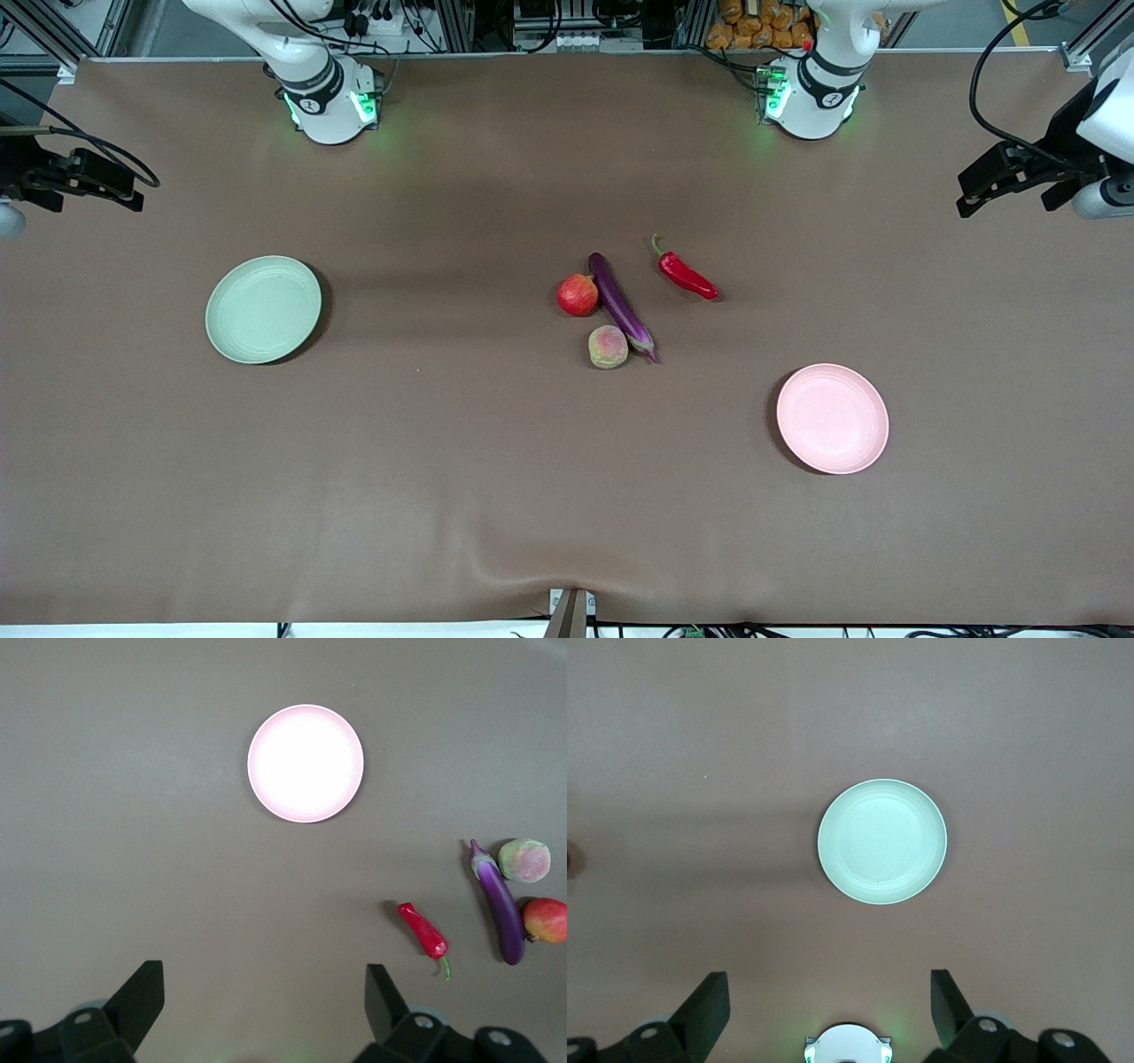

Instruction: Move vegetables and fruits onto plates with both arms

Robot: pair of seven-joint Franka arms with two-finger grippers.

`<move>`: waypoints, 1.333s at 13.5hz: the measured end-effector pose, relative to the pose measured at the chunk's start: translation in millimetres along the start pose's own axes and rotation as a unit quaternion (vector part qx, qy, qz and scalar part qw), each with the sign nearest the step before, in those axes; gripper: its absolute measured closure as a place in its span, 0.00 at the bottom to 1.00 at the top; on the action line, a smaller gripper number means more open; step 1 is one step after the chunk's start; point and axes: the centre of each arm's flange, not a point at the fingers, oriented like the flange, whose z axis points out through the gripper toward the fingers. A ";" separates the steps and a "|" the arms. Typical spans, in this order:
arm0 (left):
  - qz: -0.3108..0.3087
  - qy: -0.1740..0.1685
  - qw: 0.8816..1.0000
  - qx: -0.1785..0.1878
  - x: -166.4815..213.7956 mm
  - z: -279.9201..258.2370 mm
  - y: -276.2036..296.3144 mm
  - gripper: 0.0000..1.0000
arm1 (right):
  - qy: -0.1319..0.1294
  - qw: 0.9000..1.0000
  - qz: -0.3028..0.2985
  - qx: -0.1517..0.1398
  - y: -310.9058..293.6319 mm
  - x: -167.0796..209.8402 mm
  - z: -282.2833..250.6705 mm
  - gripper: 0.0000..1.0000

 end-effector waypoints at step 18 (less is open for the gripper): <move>-0.072 -0.046 0.996 -0.008 -2.6 277.9 160.7 0.00 | -0.018 1.000 0.000 0.000 0.2 -1.4 6.9 0.00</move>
